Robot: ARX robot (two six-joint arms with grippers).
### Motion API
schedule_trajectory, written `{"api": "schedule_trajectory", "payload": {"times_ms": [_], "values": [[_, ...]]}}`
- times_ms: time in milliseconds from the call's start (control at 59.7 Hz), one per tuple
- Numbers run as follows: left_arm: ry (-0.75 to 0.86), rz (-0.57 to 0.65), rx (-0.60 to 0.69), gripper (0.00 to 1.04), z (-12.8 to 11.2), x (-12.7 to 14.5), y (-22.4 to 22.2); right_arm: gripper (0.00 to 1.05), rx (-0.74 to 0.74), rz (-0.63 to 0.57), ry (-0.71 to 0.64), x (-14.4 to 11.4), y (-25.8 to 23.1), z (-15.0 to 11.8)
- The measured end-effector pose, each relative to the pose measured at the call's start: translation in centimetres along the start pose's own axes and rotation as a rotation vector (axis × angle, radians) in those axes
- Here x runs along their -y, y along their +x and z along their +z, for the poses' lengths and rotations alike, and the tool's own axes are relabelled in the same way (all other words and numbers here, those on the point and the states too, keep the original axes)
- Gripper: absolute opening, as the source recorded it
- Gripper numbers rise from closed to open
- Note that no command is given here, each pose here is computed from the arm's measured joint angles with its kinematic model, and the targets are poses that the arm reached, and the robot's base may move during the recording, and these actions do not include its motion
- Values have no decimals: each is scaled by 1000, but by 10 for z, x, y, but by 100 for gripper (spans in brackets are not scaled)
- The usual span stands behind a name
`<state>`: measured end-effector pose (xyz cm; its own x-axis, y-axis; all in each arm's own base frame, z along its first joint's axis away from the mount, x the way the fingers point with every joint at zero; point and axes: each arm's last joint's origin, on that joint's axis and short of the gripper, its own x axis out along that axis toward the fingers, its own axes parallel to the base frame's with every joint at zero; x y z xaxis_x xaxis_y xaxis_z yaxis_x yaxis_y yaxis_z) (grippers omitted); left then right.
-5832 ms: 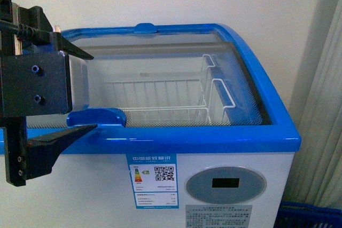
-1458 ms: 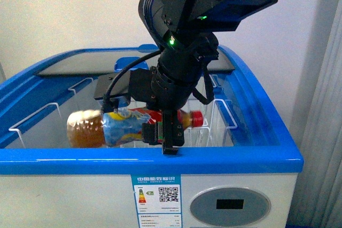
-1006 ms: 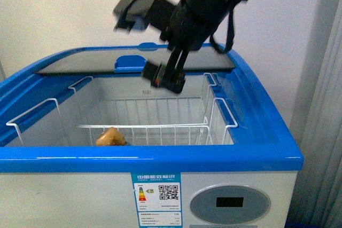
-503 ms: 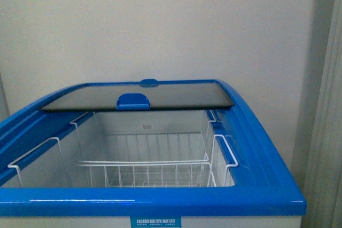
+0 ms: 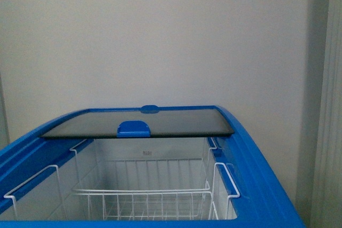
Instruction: Put drink in fridge
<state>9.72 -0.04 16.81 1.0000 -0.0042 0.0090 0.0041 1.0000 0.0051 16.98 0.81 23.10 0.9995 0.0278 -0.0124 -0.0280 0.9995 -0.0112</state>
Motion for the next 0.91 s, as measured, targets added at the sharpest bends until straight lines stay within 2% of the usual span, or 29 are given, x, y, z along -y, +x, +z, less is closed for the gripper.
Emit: {"api": "schedule_trajectory", "payload": {"times_ms": [84,385,905], "values": [[0,0,0,3,0,0,0,3,1,-30,1,7,-10,-13],[0,0,0,3,0,0,0,3,5,-26,1,6,-33,-42],[0,0,0,3,0,0,0,3,5,-25,1,6,-50,-57]]}}
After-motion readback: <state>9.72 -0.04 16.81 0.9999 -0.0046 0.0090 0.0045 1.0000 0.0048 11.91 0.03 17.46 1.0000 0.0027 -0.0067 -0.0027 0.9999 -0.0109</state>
